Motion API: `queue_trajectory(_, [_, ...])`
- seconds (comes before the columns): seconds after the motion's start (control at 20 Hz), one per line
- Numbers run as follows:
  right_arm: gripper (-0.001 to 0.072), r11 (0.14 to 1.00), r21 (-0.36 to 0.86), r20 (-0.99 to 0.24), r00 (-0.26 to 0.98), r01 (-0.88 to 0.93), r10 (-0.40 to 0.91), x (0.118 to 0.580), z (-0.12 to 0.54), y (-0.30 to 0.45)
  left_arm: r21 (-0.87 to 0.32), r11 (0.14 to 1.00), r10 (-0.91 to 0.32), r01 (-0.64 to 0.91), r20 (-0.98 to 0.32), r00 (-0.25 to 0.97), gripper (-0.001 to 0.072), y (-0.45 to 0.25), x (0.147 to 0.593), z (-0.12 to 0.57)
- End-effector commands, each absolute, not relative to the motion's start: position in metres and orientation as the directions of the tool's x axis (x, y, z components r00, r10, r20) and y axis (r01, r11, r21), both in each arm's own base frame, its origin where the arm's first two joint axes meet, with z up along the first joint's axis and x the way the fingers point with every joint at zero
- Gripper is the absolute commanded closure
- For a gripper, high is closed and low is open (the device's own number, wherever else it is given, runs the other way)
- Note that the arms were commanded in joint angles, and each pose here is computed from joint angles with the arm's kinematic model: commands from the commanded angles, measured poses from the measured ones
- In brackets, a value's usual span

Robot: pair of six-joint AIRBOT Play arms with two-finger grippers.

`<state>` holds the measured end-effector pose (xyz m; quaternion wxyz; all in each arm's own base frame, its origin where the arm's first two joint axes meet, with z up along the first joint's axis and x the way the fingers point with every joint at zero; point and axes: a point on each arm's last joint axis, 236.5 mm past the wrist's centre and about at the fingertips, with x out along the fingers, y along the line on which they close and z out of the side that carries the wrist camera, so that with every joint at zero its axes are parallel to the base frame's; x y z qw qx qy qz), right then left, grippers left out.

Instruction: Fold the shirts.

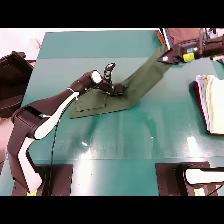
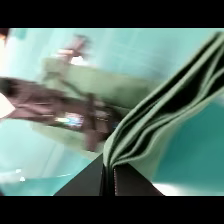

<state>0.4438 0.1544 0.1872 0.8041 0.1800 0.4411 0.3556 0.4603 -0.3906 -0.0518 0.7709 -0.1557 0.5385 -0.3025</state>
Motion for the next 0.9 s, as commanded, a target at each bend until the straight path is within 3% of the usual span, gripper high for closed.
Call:
queue_trajectory(0.0, [0.0695,0.624,0.593,-0.55,0.311,-0.508,0.775,0.43,0.216,0.212,-0.572,0.768,-0.636,0.29,-0.734,0.238,0.0686,-0.393,0.462,-0.055])
queue_trajectory(0.15, [0.0695,0.578,0.6,-0.528,0.269,-0.554,0.805,0.427,0.219,0.259,-0.574,0.766,-0.637,0.289,-0.737,0.226,0.0686,-0.384,0.467,-0.045])
queue_trajectory(0.25, [0.0695,0.532,0.614,-0.499,0.237,-0.583,0.834,0.423,0.218,0.297,-0.536,0.787,-0.613,0.307,-0.737,0.285,0.0686,-0.349,0.491,-0.01])
queue_trajectory(0.4, [0.0694,0.433,0.672,-0.418,0.174,-0.601,0.891,0.411,0.211,0.369,-0.326,0.896,-0.436,0.3,-0.77,0.466,0.0686,-0.231,0.534,0.066])
queue_trajectory(0.5, [0.0692,0.353,0.697,-0.349,0.136,-0.624,0.927,0.4,0.202,0.425,-0.204,0.956,-0.29,0.209,-0.757,0.585,0.0686,-0.136,0.542,0.127])
queue_trajectory(0.55, [0.0614,0.307,0.698,-0.313,0.111,-0.647,0.943,0.39,0.196,0.452,-0.182,0.971,-0.24,0.157,-0.73,0.639,0.0686,-0.097,0.539,0.159])
queue_trajectory(0.6, [0.0425,0.273,0.715,-0.282,0.092,-0.643,0.955,0.381,0.188,0.478,-0.177,0.977,-0.207,0.115,-0.699,0.684,0.0686,-0.068,0.534,0.185])
queue_trajectory(0.65, [0.0373,0.267,0.719,-0.283,0.081,-0.641,0.956,0.375,0.177,0.496,-0.175,0.982,-0.176,0.078,-0.667,0.724,0.0686,-0.044,0.528,0.209])
queue_trajectory(0.85, [0.0374,0.37,0.62,-0.432,0.092,-0.692,0.897,0.393,0.139,0.468,-0.161,0.986,-0.132,0.04,-0.618,0.775,0.0686,-0.014,0.51,0.247])
